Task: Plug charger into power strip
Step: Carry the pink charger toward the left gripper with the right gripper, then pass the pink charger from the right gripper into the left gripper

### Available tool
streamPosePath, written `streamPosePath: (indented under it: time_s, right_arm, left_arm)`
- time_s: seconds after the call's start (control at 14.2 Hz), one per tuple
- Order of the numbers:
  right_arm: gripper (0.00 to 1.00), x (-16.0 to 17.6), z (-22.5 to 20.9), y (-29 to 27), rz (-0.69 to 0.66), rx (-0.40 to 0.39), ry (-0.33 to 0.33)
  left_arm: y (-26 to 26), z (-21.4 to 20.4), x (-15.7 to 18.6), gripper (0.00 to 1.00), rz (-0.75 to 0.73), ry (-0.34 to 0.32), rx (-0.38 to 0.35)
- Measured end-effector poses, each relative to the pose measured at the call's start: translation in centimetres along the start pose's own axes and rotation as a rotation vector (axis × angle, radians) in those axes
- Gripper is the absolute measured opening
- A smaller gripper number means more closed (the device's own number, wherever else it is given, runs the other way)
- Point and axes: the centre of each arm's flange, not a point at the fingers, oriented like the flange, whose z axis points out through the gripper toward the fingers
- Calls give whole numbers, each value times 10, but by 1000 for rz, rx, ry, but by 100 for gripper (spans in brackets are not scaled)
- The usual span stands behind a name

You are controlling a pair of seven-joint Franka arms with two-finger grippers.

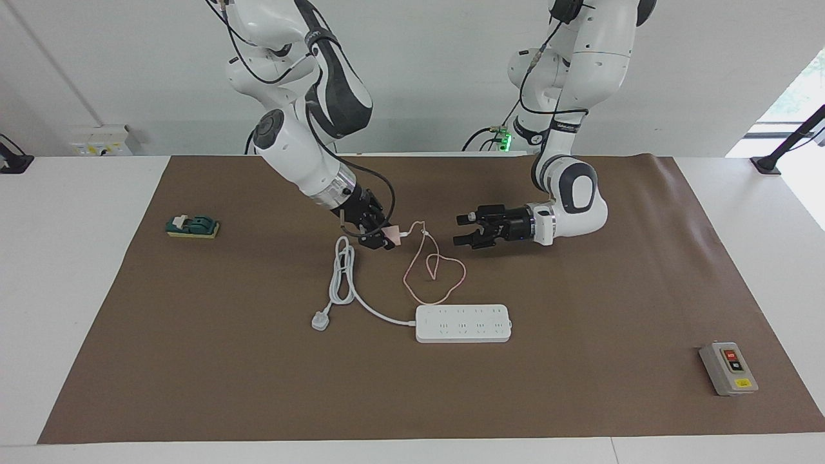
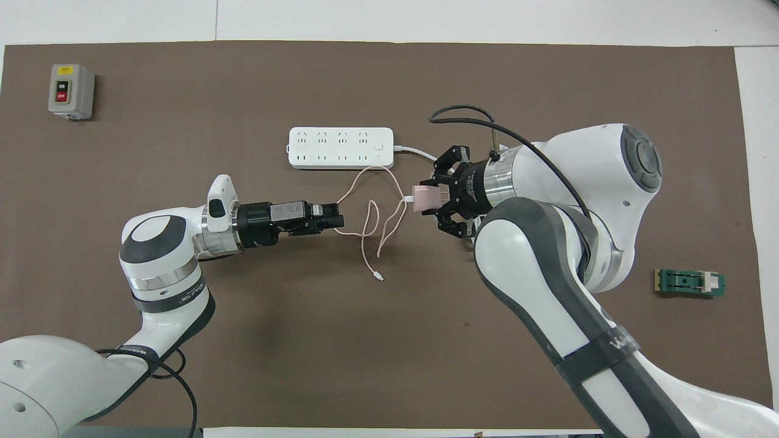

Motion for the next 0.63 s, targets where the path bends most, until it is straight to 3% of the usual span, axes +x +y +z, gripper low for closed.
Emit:
streamPosePath:
  time_s: [0.63]
  right_arm:
    - [47, -38, 66, 25, -22, -60, 0]
  left_arm:
    - [-2, -3, 5, 100, 21, 44, 24]
